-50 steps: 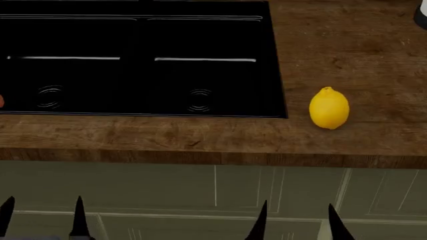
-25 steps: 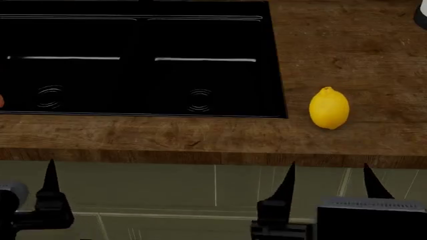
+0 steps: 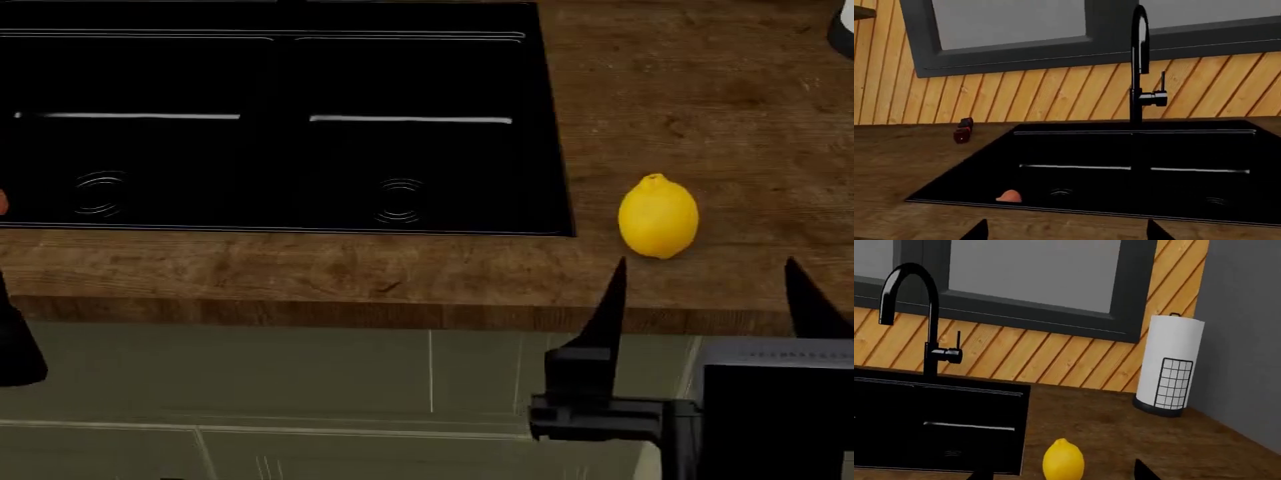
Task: Pick the lemon from the counter and place it in the sink
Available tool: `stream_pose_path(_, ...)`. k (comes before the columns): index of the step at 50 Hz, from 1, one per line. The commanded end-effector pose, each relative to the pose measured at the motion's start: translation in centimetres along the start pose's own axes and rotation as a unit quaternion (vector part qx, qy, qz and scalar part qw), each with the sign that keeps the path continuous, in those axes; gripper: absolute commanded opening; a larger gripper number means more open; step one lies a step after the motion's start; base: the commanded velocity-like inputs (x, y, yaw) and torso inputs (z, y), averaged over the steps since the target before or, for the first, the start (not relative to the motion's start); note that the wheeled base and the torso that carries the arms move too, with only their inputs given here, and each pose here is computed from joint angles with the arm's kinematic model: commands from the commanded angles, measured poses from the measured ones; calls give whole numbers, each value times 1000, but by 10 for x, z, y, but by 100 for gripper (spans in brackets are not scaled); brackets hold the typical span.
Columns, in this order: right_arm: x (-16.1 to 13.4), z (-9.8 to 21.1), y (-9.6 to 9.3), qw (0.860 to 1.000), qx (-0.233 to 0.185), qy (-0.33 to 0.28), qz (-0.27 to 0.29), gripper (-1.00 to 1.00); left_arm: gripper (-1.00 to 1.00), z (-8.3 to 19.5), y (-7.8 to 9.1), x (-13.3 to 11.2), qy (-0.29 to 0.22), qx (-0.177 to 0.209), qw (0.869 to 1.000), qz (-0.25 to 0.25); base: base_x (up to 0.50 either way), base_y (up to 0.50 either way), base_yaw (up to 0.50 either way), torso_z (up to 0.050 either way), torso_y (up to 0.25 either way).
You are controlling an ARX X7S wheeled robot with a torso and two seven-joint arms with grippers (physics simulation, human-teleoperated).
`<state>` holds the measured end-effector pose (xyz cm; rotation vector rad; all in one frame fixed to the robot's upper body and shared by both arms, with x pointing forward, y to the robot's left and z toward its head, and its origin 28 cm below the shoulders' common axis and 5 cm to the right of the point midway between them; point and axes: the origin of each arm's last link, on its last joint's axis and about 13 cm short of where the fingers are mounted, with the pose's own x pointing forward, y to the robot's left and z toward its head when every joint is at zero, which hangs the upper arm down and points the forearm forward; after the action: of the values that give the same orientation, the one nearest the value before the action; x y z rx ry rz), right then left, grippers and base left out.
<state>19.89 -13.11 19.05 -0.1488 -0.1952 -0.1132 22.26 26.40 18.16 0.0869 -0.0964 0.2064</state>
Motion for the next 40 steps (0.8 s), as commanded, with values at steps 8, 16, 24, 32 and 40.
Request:
stream_pose_path(8,-4,8,-3,1000,9,-15,9,100,100,12,15,-1,-12,5,999,35,72,227,0,0,0)
stream_pose_path(16,-6,4,-2,999,25,-20,13,100,100,10,14,-3,-10,1,999,36,217,257,0,0,0)
stream_pose_path(24,-8,3,-4,999,33,-25,14,100,100,9,12,-4,-9,2,999,33,414,178,0,0,0)
stream_pose_path(32,-10,2,-5,999,37,-29,14,100,100,11,11,-3,-10,1,1000,29,479,78,0,0,0)
stream_pose_path(40,-12,3,-5,999,39,-30,14,100,100,10,12,-3,-9,-2,999,31,486,20,0,0,0)
